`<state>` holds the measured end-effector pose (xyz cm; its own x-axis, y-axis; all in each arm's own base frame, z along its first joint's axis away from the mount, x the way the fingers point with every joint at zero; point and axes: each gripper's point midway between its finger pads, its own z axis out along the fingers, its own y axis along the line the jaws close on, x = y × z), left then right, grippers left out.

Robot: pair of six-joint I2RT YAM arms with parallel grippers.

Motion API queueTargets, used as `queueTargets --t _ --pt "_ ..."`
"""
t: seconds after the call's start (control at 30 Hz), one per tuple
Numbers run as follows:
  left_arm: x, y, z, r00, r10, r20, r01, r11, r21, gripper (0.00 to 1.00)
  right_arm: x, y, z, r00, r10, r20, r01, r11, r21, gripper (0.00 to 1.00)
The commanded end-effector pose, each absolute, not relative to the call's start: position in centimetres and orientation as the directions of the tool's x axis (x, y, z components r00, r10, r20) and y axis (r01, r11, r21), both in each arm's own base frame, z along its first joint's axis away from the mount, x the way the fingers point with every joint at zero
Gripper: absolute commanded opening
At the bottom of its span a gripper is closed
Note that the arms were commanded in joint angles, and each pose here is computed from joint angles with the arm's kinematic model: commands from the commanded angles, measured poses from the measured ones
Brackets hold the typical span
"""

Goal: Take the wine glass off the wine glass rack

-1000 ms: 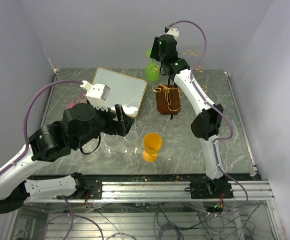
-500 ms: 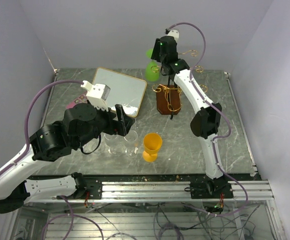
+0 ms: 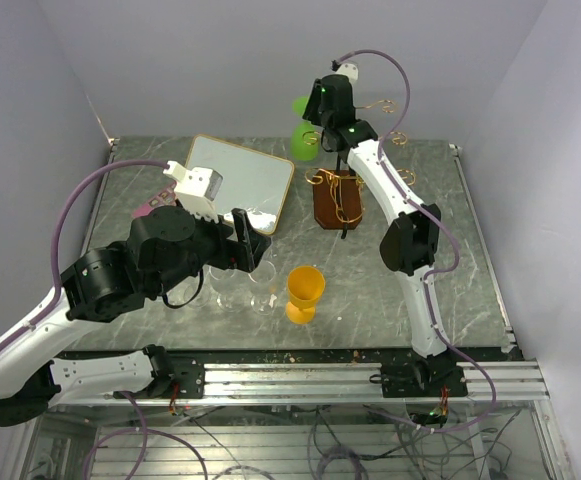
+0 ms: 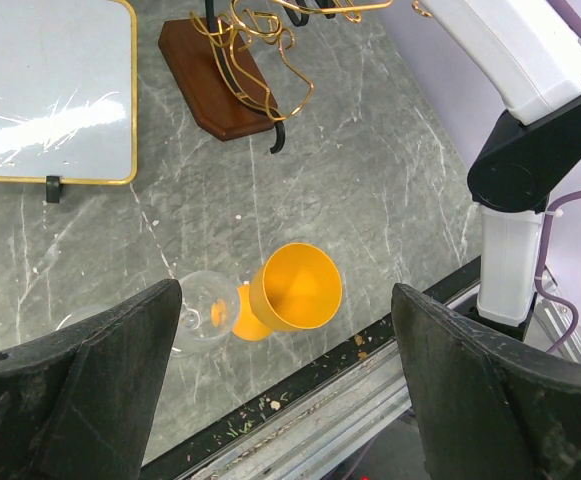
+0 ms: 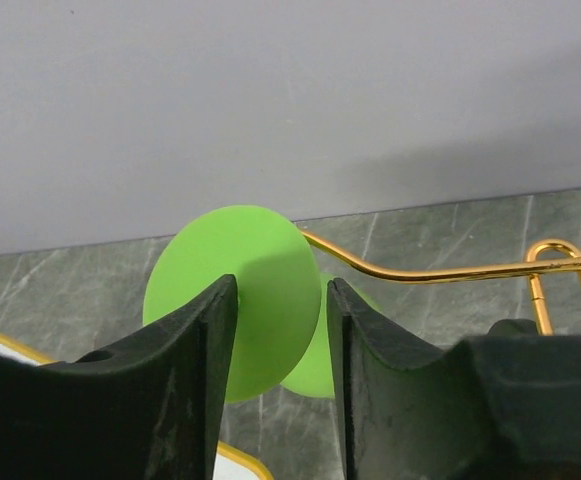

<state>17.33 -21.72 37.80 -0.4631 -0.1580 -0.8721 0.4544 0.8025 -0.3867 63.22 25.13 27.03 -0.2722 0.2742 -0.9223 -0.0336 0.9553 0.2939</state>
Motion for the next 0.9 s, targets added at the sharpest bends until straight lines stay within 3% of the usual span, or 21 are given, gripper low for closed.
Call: queueTargets --t 0.0,0.63,0.77,0.87 --pt "17.7 -21.4 38.3 -0.445 -0.174 -0.878 0.441 0.811 -0.384 0.96 63.8 24.9 27.5 -0.251 0.302 -0.92 -0.031 0.947 0.32 0.38" --pt "17.6 -21.5 38.2 -0.454 -0.179 -0.873 0.442 0.805 -0.395 0.96 63.5 24.4 29.9 -0.207 0.318 -0.925 -0.029 0.943 0.331 0.1" --pt "17.5 -21.6 38.3 -0.455 -0.18 -0.872 0.444 0.803 -0.397 0.96 63.5 24.5 30.0 -0.203 0.342 -0.917 -0.034 0.934 0.356 0.0" --pt "17.5 -21.5 38.2 -0.456 -0.18 -0.872 0.44 0.805 -0.397 0.96 63.5 24.8 30.3 -0.204 0.369 -0.907 -0.047 0.922 0.385 0.0"
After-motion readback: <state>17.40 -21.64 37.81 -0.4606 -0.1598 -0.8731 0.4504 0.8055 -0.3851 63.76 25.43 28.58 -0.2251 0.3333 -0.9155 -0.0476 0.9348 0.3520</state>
